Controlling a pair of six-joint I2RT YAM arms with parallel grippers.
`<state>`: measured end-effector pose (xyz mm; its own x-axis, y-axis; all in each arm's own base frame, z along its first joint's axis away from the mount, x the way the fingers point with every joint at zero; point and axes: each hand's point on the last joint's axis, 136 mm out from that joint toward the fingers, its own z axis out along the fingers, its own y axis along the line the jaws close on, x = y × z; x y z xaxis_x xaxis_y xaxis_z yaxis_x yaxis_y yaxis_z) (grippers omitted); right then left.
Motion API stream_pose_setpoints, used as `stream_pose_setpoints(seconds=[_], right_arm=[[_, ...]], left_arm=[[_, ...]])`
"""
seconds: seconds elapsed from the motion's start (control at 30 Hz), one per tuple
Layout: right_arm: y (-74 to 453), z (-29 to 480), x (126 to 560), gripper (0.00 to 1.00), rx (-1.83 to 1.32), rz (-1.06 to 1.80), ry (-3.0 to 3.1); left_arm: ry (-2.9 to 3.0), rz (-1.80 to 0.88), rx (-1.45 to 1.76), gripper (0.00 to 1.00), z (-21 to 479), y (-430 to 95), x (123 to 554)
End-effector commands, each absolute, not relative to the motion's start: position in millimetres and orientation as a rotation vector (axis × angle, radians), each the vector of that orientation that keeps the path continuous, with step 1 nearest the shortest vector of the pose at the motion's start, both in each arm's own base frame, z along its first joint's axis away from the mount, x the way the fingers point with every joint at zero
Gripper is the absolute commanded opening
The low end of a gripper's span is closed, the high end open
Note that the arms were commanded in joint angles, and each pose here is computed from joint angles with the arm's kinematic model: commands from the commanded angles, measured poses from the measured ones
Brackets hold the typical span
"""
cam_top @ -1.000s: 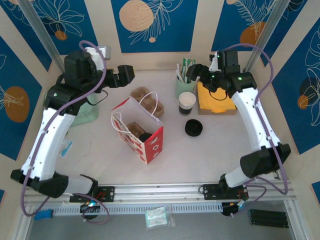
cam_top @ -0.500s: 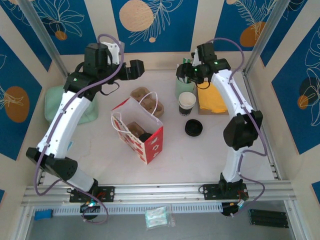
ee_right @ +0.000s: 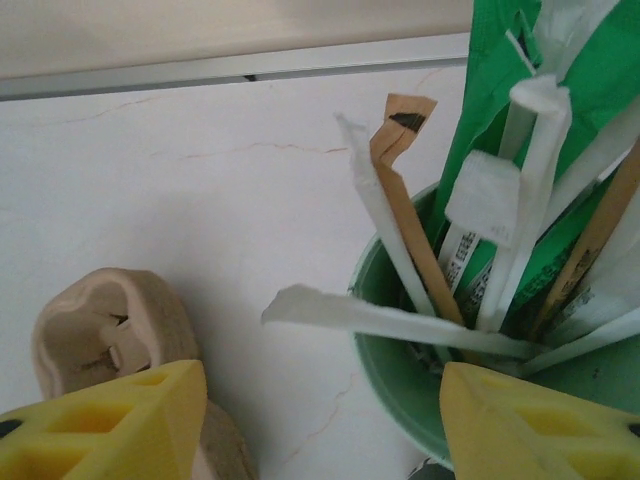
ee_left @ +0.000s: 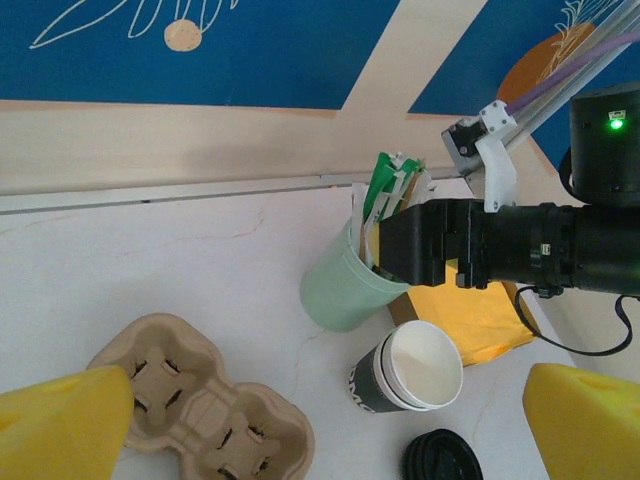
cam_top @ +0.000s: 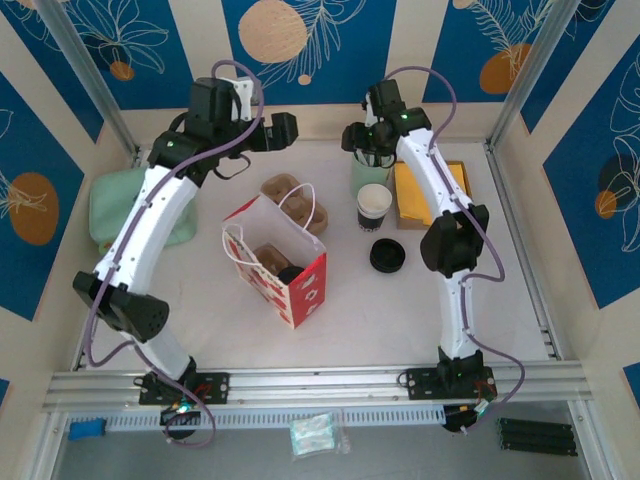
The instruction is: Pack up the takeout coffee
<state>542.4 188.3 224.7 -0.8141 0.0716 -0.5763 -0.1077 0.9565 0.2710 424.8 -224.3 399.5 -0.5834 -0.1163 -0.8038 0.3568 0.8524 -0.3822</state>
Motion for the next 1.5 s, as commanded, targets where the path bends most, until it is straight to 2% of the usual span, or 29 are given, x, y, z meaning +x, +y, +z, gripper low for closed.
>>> stream_pose_setpoints(seconds=[0.0, 0.37, 0.6, 0.67, 0.93, 1.23, 1.47], right_arm=[[187, 224, 543, 0.61, -0.065, 0.334, 2.498], [193, 215, 555, 0.53, -0.084, 0.341, 2.497], [197, 213, 558, 0.45, -0.092, 0.361, 2.493], [198, 213, 558, 0.38, -0.096, 0.367, 2.495], [197, 220, 556, 0.25, -0.113, 0.363, 2.483], [193, 236, 552, 0.00, -0.148, 0.303, 2.451], [186, 256, 548, 0.00, -0.141, 0.266, 2.410]], left_arm=[[2.135, -0.665, 0.199, 0.99, 396, -234, 423], [2.165, -0.679, 0.213, 1.00, 386, -246, 421], [2.176, -0.681, 0.219, 1.00, 384, -250, 421], [2.182, -0.680, 0.224, 0.99, 382, -251, 421], [2.191, -0.684, 0.232, 0.99, 382, -254, 421], [2.191, -0.687, 0.242, 1.00, 383, -257, 418], [2.182, -0.687, 0.251, 0.99, 386, -259, 416]])
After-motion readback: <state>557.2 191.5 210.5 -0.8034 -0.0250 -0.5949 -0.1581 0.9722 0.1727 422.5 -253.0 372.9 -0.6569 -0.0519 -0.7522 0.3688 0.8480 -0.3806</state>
